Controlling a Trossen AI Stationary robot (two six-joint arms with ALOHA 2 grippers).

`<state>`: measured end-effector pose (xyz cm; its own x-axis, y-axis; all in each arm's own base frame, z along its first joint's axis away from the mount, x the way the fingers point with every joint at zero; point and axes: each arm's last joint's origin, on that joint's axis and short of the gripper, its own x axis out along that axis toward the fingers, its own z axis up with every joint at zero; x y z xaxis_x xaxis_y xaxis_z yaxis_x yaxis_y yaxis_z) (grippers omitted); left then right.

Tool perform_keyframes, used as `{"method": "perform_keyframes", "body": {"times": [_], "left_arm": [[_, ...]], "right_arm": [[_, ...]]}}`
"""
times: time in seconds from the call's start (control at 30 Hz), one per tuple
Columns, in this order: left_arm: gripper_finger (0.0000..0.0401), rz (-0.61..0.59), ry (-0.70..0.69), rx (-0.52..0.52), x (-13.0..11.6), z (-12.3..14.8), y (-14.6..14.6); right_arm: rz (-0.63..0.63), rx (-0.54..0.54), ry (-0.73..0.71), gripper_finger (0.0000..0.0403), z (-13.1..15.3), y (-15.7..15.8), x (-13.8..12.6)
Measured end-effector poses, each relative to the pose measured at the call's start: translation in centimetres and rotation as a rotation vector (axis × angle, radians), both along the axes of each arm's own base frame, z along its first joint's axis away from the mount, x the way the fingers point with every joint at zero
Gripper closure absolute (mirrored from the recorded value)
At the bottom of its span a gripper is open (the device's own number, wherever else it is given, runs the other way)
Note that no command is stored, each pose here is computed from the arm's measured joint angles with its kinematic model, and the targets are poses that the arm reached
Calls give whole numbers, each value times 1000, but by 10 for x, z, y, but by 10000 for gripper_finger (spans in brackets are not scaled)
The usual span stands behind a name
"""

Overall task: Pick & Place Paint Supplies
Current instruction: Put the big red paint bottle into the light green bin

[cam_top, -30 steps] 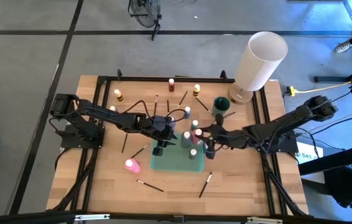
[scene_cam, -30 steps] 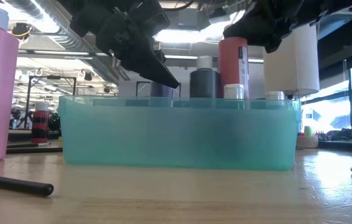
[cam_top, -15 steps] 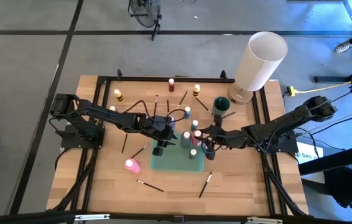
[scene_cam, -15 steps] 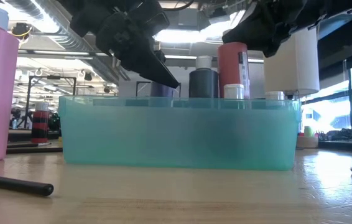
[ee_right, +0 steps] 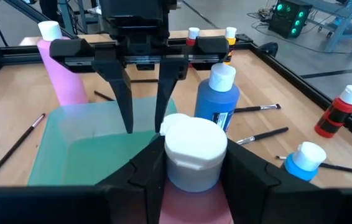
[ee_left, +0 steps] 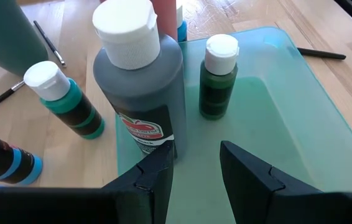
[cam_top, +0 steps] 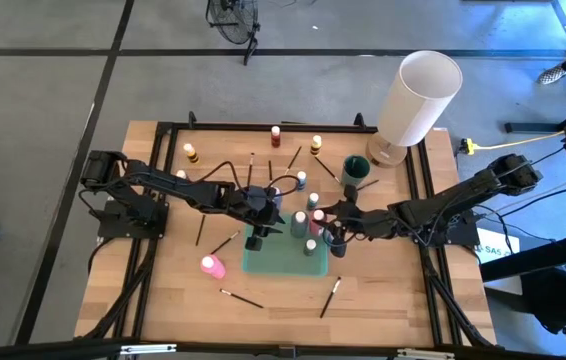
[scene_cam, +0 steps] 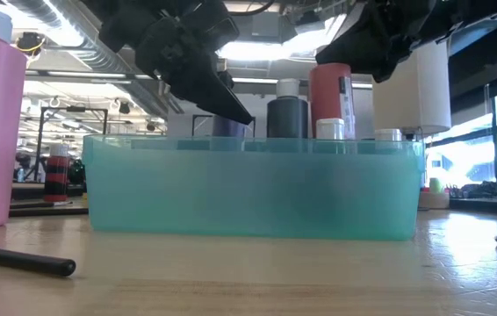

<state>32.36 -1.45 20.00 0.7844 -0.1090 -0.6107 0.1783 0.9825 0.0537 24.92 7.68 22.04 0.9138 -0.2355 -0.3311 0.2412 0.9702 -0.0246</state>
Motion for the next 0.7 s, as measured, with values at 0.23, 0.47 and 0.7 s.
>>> {"method": "perform_keyframes", "body": {"times": [0.23, 0.47, 0.7], "left_arm": [[274, 2, 7, -3, 0, 0, 0], [274, 2, 8, -3, 0, -1, 0], [274, 2, 8, -3, 0, -1, 0]], "right_arm": [[-2, -2, 13, 268, -1, 0, -1], [-2, -7, 25, 268, -2, 0, -1], [-5, -10, 41, 267, -7, 0, 1]]}}
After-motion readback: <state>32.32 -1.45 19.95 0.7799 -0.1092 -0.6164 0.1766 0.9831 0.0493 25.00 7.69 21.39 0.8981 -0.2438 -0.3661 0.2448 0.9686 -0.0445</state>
